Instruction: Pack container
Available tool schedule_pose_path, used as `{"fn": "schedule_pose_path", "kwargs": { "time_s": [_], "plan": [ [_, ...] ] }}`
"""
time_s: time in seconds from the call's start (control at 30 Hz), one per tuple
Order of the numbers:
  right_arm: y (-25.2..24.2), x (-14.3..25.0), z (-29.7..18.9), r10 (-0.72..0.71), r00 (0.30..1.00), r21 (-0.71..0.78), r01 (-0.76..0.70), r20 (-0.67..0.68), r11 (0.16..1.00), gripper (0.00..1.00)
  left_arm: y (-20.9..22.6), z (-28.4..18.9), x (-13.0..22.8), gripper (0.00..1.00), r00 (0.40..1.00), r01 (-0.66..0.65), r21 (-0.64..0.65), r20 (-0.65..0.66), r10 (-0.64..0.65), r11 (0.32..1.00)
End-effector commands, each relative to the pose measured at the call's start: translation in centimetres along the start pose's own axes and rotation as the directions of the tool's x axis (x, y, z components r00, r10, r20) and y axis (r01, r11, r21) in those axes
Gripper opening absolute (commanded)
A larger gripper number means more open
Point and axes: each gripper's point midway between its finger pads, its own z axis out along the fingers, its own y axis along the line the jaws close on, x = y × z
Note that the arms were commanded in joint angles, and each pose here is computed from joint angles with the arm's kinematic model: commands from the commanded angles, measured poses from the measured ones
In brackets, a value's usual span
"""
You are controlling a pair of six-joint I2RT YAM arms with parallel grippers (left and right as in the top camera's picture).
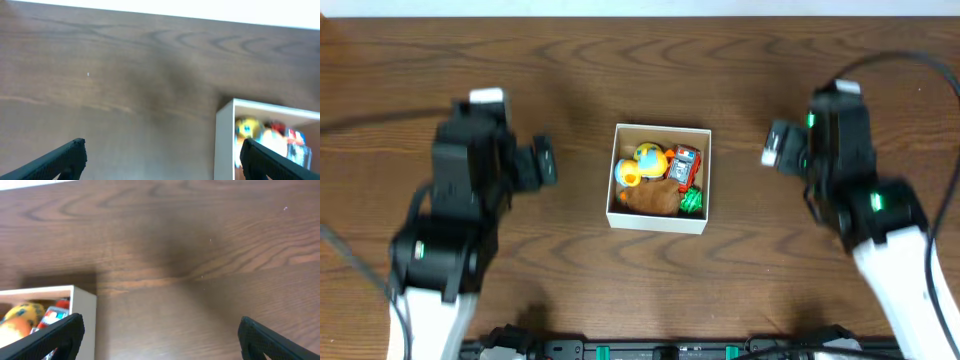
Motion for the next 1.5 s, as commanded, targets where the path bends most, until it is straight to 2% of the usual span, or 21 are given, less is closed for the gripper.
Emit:
{"fn": "schedule_pose_path", "kwargs": {
  "time_s": [0.0, 0.3, 0.53, 1.0, 1.17, 1.27, 1.37, 1.47],
  "plan": [
    [-1.4, 2.3, -1.7, 0.041, 0.998, 0.048, -0.043, 0.054, 0.998, 0.99, 0.3, -1.2, 2.8, 0.98, 1.000, -0.021, 0.021, 0.014, 0.020, 1.000],
    [-3.1, 8.5, -5.8, 0.131, 0.987, -0.069, -0.124, 0.094, 0.990, 0.99, 2.0, -5.3, 8.4, 0.98, 0.988, 0.107, 0.051, 0.104, -0.112, 0.993],
    [-4.0, 9.8, -6.2, 0.154, 0.984, -0.079, -0.147, 0.094, 0.986, 0.99, 2.1, -5.7, 8.5, 0.98, 0.985, 0.109, 0.058, 0.127, -0.115, 0.992],
    [-4.2, 10.0, -6.2, 0.148, 0.985, -0.072, -0.142, 0.087, 0.987, 0.99, 2.1, -5.7, 8.5, 0.98, 0.985, 0.109, 0.058, 0.126, -0.115, 0.992],
    [-4.3, 10.3, -6.2, 0.113, 0.990, -0.072, -0.107, 0.086, 0.992, 0.99, 2.1, -5.7, 8.5, 0.98, 0.985, 0.109, 0.058, 0.127, -0.115, 0.992],
    [-3.8, 9.9, -6.0, 0.019, 0.993, -0.105, -0.006, 0.118, 0.994, 0.99, 2.1, -5.7, 8.5, 0.98, 0.985, 0.109, 0.058, 0.127, -0.115, 0.992],
    [-2.8, 9.2, -5.6, -0.071, 0.974, -0.163, 0.108, 0.214, 0.981, 0.99, 2.1, -5.7, 8.5, 0.98, 0.985, 0.109, 0.058, 0.127, -0.115, 0.992],
    [-2.3, 8.6, -5.3, -0.069, 0.940, -0.223, 0.149, 0.334, 0.963, 0.99, 2.1, -5.7, 8.5, 0.98, 0.985, 0.109, 0.058, 0.127, -0.115, 0.992]
  ]
}}
